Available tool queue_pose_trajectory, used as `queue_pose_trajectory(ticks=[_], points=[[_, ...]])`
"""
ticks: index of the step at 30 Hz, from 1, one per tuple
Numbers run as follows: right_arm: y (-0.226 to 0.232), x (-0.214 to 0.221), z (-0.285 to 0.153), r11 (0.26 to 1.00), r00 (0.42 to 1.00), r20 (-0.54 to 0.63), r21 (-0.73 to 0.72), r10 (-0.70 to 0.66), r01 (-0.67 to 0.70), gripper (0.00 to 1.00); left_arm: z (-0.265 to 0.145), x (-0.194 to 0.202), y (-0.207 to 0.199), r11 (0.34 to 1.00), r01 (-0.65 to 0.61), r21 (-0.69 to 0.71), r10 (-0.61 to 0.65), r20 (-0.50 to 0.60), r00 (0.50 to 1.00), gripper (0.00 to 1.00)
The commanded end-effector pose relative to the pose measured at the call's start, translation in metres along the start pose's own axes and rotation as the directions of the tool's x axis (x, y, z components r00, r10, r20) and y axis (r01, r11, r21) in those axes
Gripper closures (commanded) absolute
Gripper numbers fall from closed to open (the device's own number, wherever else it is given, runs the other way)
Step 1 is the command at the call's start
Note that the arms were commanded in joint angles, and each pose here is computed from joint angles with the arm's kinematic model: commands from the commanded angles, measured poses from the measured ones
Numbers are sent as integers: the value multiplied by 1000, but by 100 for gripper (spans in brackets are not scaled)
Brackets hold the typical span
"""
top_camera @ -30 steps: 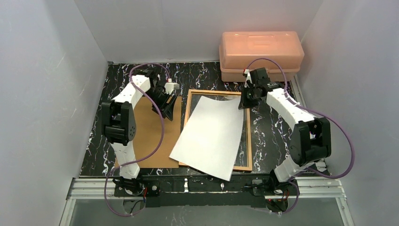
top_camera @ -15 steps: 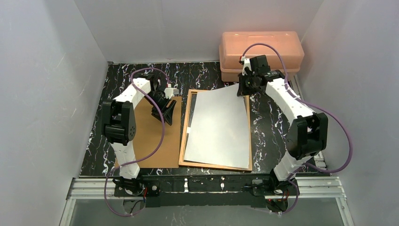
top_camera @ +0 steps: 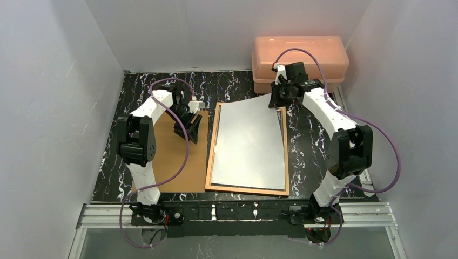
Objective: Put the photo into the frame
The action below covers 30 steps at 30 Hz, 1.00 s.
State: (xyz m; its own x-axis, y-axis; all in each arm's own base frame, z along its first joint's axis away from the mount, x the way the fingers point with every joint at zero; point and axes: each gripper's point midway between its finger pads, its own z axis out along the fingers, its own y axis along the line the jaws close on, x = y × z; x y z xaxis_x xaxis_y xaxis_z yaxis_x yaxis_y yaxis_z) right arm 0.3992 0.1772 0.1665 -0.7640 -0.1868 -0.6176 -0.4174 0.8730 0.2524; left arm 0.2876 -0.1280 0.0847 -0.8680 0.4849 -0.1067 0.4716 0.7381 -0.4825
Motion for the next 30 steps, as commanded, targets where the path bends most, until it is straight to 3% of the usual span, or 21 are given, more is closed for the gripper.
queue_pose_trajectory(ticks=[1,20,23,25,26,30], points=[[9,-11,9,999,998,52,-41,-22,24,99,-12,-1,-10,1000,-14,0,14,31,999,48],[3,11,29,1000,999,-44,-21,-9,8,99,-13,-6,-10,1000,-9,-4,9,40,999,49],[0,11,29,1000,999,-40,5,-2,2,77,-13,-5,-10,1000,-10,-5,10,40,999,49],[-4,9,28,999,999,-35,36,5,-4,47,-14,-6,-9,1000,-11,-6,11,41,999,49],[-7,8,27,998,999,-31,57,8,-6,38,-14,-6,-9,1000,-11,-7,11,41,999,49],[-21,1,21,988,1000,-10,157,15,-13,21,-16,-7,-10,1000,-10,-7,10,37,999,49]])
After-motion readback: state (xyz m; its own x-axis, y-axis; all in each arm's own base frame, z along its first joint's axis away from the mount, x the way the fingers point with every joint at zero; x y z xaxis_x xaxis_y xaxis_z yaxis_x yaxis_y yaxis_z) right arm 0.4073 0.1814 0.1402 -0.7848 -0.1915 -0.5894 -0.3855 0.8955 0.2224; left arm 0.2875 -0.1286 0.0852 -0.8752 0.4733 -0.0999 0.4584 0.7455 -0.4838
